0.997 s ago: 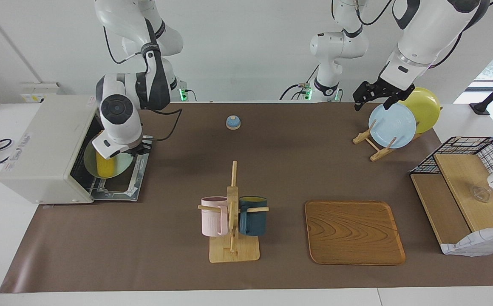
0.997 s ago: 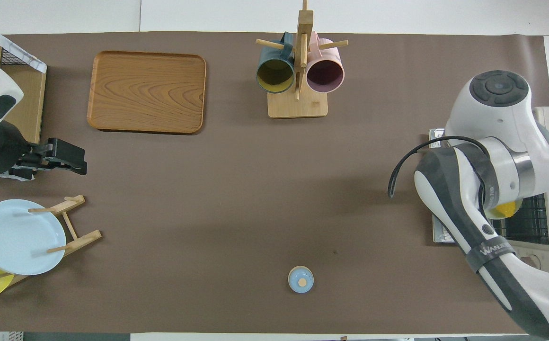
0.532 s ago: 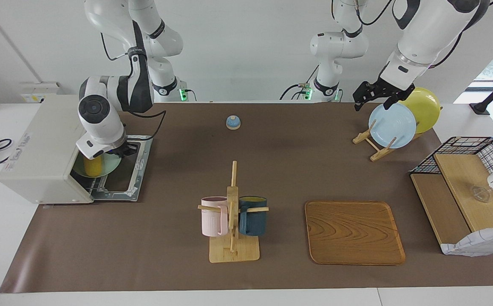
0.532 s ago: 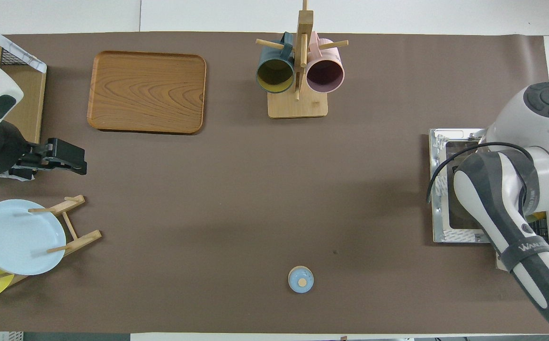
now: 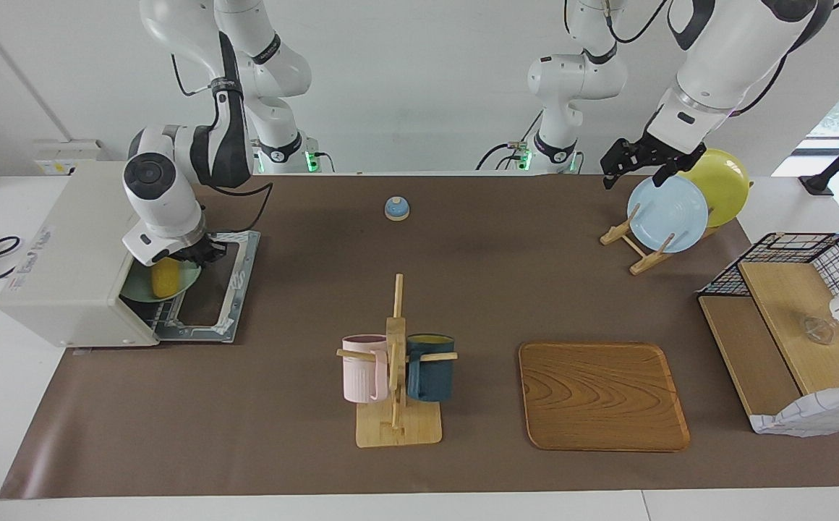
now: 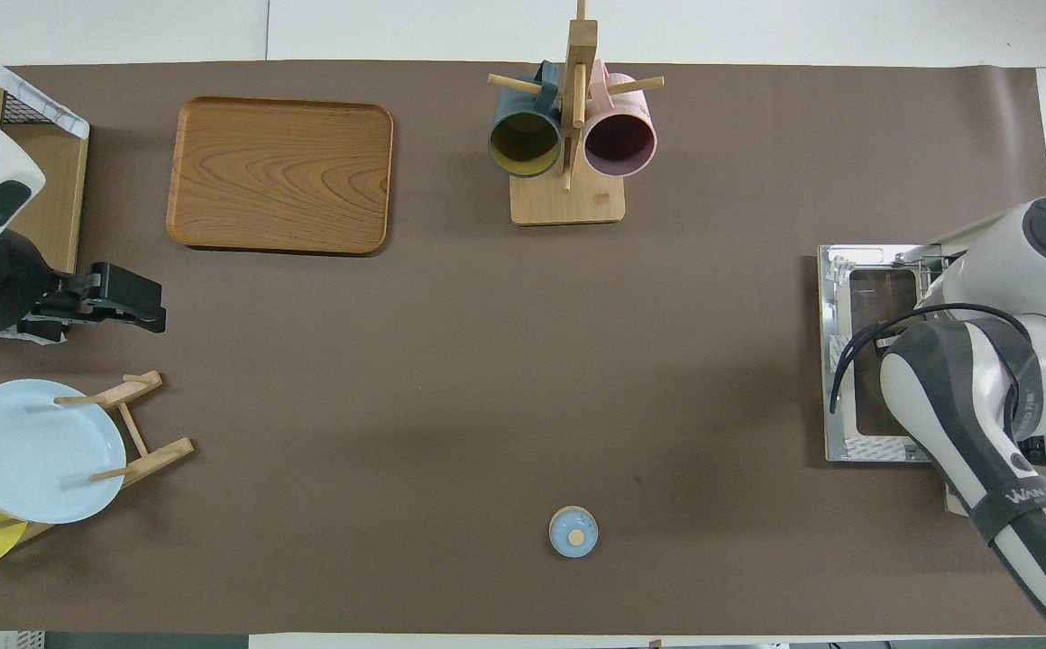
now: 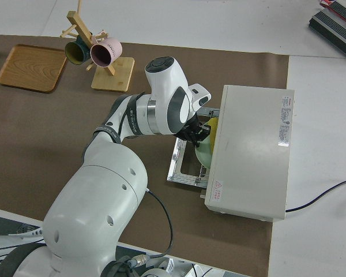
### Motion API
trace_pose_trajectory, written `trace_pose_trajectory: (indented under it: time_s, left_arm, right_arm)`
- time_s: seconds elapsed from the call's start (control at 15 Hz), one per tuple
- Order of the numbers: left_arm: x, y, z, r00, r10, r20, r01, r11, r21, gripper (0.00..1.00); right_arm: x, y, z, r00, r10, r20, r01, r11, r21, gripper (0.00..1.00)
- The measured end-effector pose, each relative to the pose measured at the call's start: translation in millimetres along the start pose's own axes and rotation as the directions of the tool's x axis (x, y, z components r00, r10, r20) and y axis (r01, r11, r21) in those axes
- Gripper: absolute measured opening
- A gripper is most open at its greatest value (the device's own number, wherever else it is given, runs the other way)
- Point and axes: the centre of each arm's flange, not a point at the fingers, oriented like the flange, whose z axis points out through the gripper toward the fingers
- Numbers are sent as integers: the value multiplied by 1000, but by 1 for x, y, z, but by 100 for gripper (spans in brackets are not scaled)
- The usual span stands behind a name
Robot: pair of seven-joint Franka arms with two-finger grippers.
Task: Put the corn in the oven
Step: 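Release the plate inside the oven and withdraw the right gripper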
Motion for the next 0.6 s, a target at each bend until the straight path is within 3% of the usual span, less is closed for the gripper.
trace_pose_trajectory:
  time_s: [0.6]
  left_arm:
    - [0, 0, 0, 1000, 0, 0, 0, 1000, 0, 100]
  right_arm:
    - [-2, 11, 2, 999, -35, 3, 35, 999, 10, 3]
